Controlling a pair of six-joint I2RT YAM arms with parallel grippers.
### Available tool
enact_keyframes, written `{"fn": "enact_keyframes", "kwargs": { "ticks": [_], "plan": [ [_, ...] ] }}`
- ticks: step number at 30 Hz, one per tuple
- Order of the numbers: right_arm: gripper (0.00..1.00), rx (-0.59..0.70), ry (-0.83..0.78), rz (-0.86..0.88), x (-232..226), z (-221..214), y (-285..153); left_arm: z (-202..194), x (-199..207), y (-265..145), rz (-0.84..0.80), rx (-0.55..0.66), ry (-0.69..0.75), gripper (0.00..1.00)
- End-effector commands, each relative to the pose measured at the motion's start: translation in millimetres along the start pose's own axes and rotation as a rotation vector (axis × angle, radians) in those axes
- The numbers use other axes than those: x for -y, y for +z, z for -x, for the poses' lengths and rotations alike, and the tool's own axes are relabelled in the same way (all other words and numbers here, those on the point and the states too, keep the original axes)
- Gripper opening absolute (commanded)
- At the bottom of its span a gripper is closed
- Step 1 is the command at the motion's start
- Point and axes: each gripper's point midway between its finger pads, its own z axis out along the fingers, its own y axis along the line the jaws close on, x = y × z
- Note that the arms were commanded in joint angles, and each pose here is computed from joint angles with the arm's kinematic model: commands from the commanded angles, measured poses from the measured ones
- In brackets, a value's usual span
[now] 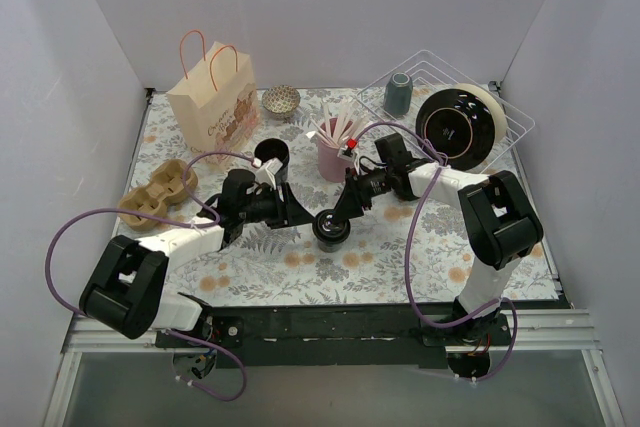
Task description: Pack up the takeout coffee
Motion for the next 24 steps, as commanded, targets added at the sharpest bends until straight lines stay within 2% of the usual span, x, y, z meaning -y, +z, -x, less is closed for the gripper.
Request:
{"fn": "enact_keyframes", "kwargs": {
  "ticks": [1, 12, 14, 20, 24],
  "plan": [
    [0.14, -0.188, 0.146, -0.205, 41.0, -75.5, 1.1, -4.5, -1.1, -1.8, -0.014, 0.003, 0.012, 0.43],
    [0.14, -0.179, 0.162, -0.215, 43.2, -75.7, 2.1, -15.0, -6.9, 5.2, -0.023, -0.017, 0.009, 0.43],
    [0.14, -0.178, 0.163, -0.215, 43.3, -75.4, 2.2, -17.3, -9.4, 7.9, -0.010, -0.018, 0.012, 0.40],
    [0.13, -0.171, 0.171, -0.241, 44.7, -84.3, 1.0, -49.7, -62.5, 10.6, 0.215, -0.036, -0.056, 0.27],
    [0.13, -0.158, 0.176, -0.267, 47.3, -96.4, 0.1, -69.8, -79.0, 6.5, 0.293, -0.041, -0.067, 0.24]
  ]
}}
